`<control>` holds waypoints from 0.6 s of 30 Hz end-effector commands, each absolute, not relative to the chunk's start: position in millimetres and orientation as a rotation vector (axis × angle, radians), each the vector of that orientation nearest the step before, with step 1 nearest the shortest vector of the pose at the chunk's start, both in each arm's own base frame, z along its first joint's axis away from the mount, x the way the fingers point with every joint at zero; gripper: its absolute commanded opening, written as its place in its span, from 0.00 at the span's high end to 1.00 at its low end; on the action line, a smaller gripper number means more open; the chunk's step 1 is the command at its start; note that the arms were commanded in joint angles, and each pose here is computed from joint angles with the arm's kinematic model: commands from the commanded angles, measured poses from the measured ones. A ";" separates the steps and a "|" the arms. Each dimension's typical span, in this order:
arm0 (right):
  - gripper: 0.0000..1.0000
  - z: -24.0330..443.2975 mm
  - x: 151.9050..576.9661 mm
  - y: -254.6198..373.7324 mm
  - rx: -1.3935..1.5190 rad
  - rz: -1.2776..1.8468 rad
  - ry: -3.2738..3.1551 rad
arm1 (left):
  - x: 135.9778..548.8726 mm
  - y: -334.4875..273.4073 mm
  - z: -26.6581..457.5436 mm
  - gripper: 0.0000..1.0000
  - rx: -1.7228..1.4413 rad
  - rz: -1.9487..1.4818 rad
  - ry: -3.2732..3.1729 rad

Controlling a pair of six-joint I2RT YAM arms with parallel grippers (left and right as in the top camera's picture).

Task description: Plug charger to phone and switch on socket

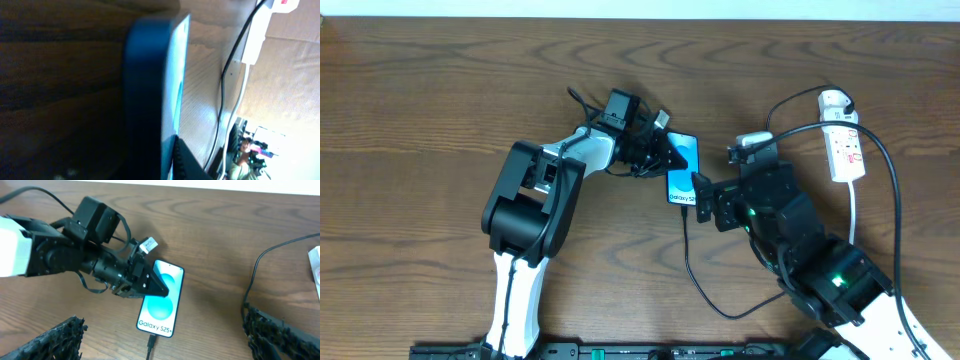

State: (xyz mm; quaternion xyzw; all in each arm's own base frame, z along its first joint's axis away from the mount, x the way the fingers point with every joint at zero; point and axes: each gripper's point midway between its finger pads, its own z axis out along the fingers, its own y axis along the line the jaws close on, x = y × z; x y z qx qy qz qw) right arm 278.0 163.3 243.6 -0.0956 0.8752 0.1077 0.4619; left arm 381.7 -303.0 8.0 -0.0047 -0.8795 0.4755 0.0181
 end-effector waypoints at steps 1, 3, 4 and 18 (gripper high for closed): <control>0.01 244.7 285.8 162.4 -0.202 0.249 2.155 | 390.8 -291.3 -8.9 0.83 0.039 1.354 -2.848; 0.01 240.5 287.2 163.6 -0.206 0.241 2.167 | 390.8 -291.3 -9.1 0.83 0.040 1.353 -2.848; 0.01 239.5 287.7 163.9 -0.207 0.240 2.170 | 390.8 -291.3 -9.2 0.78 0.039 1.353 -2.849; 0.01 237.7 290.3 165.2 -0.205 0.235 2.171 | 388.5 -279.4 -23.1 0.67 0.076 1.216 -2.910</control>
